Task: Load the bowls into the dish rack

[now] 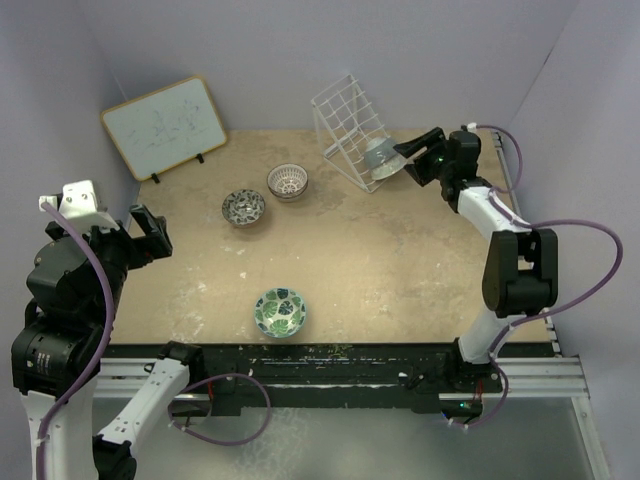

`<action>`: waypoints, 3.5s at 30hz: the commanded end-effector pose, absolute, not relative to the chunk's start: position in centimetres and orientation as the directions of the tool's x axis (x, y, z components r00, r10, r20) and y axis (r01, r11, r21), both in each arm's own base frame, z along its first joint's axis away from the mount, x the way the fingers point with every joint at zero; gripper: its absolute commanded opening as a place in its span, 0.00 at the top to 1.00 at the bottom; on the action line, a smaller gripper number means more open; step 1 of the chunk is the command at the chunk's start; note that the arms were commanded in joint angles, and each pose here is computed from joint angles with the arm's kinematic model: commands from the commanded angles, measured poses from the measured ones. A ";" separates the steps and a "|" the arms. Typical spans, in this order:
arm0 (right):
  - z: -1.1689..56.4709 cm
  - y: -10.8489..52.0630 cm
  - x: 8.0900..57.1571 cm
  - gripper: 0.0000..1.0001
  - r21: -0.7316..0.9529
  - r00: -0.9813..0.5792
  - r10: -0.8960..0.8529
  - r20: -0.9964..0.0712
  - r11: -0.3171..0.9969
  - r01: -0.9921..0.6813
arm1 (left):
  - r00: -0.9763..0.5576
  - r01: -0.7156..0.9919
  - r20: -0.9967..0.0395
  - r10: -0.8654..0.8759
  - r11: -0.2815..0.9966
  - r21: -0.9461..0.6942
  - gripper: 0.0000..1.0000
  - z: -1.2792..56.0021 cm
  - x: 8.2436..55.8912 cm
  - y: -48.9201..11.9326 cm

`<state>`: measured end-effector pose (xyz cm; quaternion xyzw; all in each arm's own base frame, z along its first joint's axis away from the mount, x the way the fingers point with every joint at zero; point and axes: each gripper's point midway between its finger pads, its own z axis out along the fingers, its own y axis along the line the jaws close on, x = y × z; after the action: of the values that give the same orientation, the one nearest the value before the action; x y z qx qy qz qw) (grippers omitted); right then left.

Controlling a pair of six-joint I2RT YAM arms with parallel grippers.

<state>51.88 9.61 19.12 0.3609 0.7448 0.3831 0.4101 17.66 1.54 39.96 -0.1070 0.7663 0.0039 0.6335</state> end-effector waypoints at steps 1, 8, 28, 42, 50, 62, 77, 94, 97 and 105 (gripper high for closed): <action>24.2 12.4 48.9 0.27 0.729 -0.465 0.660 -0.591 0.683 0.043 | -0.146 -0.140 -0.977 -0.154 0.981 -0.133 0.01 41.1 18.0 1.1; 22.2 19.5 42.0 0.23 0.528 -0.637 0.342 -0.691 0.841 -0.121 | -0.120 -0.129 -0.982 -0.143 0.983 -0.127 0.01 42.3 18.1 1.1; 15.7 43.6 16.6 0.23 0.302 -0.545 -0.528 -0.651 0.479 -0.824 | -0.048 -0.148 -0.987 -0.151 0.979 -0.142 0.01 44.6 15.2 2.2; 8.6 44.0 12.0 0.27 0.043 -0.424 -0.753 -0.504 0.468 -0.883 | -0.051 -0.164 -0.986 -0.161 0.975 -0.150 0.01 44.2 14.0 2.7; 7.2 43.5 11.7 0.33 -0.041 -0.397 -0.782 -0.480 0.473 -0.880 | -0.062 -0.174 -0.986 -0.158 0.974 -0.145 0.01 43.7 14.0 2.8; 6.1 43.2 10.6 0.54 -0.079 -0.372 -0.811 -0.452 0.452 -0.889 | -0.067 -0.178 -0.984 -0.163 0.973 -0.149 0.01 43.3 13.8 2.9; 7.5 43.2 11.8 1.00 -0.119 -0.389 -0.773 -0.502 0.508 -0.853 | -0.068 -0.187 -0.983 -0.169 0.970 -0.154 0.01 42.9 13.5 3.1; 23.5 42.9 23.3 1.00 0.383 -0.573 -0.182 -0.799 0.582 -0.718 | -0.026 -0.177 -0.988 -0.150 0.974 -0.143 0.01 44.8 13.4 3.2; 26.4 41.9 25.0 1.00 0.482 -0.591 -0.049 -0.805 0.527 -0.700 | -0.024 -0.178 -0.989 -0.149 0.974 -0.143 0.01 45.0 13.5 3.2; 33.2 35.8 32.0 1.00 0.623 -0.561 0.277 -0.780 0.423 -0.658 | -0.029 -0.173 -0.988 -0.149 0.975 -0.141 0.01 45.1 13.8 3.0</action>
<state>29.35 37.91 24.68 -0.1756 0.8071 0.4122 0.3845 13.08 3.12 43.84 -0.1159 0.7261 0.0079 0.6777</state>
